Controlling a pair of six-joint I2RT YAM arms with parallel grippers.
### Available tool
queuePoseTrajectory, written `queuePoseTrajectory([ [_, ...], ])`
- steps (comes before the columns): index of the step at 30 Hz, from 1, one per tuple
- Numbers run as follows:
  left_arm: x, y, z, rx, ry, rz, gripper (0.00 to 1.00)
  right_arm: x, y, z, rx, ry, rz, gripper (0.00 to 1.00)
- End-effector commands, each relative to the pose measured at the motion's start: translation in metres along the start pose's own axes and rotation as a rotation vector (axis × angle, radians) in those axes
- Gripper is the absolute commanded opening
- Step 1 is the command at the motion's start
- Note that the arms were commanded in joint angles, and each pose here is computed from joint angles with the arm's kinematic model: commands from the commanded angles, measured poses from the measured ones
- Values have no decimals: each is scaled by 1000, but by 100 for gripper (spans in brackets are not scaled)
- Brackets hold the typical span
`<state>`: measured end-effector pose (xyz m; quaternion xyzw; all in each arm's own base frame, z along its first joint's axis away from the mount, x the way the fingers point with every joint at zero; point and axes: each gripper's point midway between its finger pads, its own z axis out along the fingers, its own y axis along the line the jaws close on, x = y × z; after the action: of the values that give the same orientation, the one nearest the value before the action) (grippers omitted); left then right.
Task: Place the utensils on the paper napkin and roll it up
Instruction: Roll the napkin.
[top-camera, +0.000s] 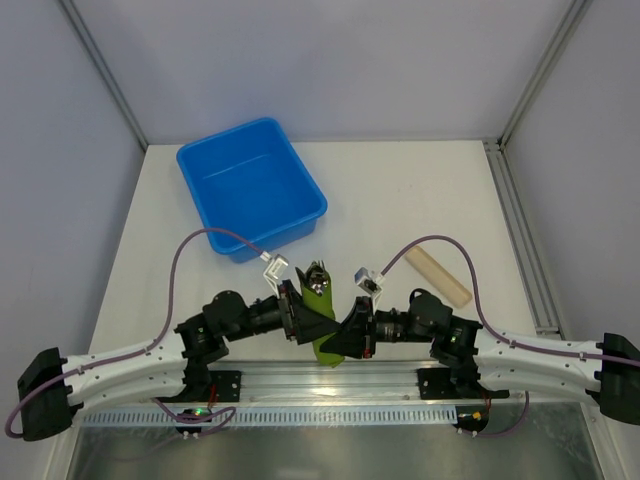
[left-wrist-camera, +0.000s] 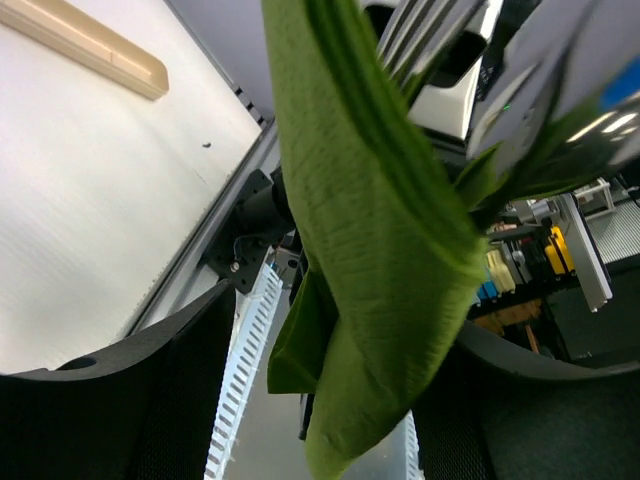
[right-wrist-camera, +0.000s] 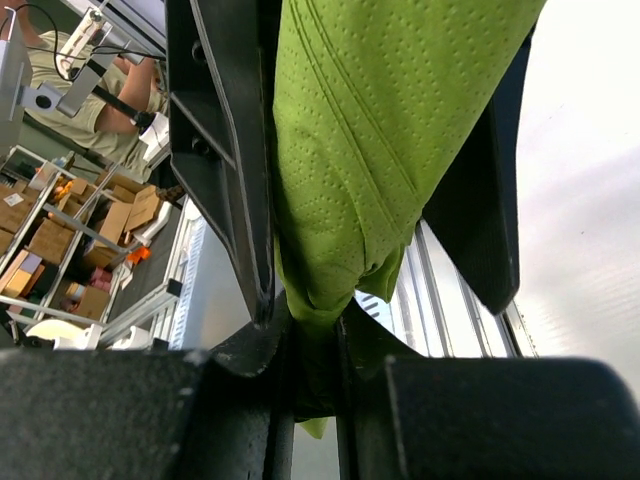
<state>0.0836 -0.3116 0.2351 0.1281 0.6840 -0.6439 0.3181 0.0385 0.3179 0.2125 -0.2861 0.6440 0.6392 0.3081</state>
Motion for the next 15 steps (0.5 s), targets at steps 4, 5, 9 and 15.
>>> queuePoseTrajectory([
  [4, 0, -21, 2, 110, -6, -8, 63, -32, 26, 4, -82, -94, -67, 4],
  [5, 1, -20, 1, 109, -6, -10, 62, -32, 26, 4, -79, -95, -71, 4],
  [9, 4, -17, -1, 103, -3, -27, 57, -35, 27, 3, -77, -102, -76, 4],
  [15, 6, -18, -2, 109, -9, -57, 52, -38, 23, 4, -53, -119, -74, 4],
])
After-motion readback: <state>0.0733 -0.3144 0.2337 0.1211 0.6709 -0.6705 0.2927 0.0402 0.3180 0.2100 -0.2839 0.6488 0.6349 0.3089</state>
